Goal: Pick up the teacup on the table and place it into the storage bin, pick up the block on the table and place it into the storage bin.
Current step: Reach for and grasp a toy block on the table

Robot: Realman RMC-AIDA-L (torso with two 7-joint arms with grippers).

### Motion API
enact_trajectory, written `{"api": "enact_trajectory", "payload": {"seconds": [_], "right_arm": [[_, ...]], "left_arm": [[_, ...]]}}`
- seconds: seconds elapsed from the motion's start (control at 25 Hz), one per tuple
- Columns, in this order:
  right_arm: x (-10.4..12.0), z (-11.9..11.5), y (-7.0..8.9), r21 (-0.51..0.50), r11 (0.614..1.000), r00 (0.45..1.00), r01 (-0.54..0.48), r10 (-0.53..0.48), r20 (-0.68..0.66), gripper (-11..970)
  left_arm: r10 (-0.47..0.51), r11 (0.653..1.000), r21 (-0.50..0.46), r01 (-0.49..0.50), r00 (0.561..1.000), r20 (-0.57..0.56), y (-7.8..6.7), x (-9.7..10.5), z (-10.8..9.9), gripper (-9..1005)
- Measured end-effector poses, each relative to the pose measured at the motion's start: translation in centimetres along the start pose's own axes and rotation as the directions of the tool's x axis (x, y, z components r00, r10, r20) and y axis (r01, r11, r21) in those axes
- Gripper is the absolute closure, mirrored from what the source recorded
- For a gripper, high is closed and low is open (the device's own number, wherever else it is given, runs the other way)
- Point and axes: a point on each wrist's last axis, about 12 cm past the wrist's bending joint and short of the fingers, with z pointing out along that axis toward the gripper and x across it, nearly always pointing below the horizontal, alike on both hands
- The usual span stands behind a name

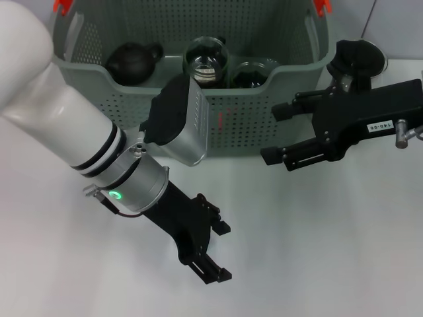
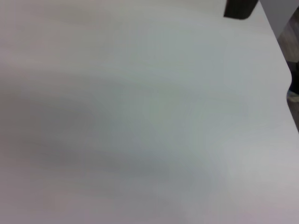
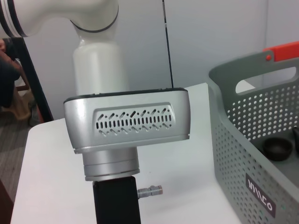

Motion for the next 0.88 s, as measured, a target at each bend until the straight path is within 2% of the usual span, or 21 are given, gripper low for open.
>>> {"api": "enact_trajectory", "payload": {"seconds": [0.44, 0.88], "right_arm": [[0.1, 0.1, -0.1, -0.002, 1.0, 1.0, 0.005, -0.005, 0.003, 33], [0.2, 0.1, -0.1, -0.003, 1.0, 1.0, 0.001, -0.001, 0.003, 32]], "left_arm": [[0.032, 0.999, -0.014, -0.033, 0.999, -0.038, 0.2, 0.5, 1.0, 137], [0.041, 0.998, -0.041, -0.043, 0.998, -0.05, 0.6, 0.9, 1.1, 137]]}}
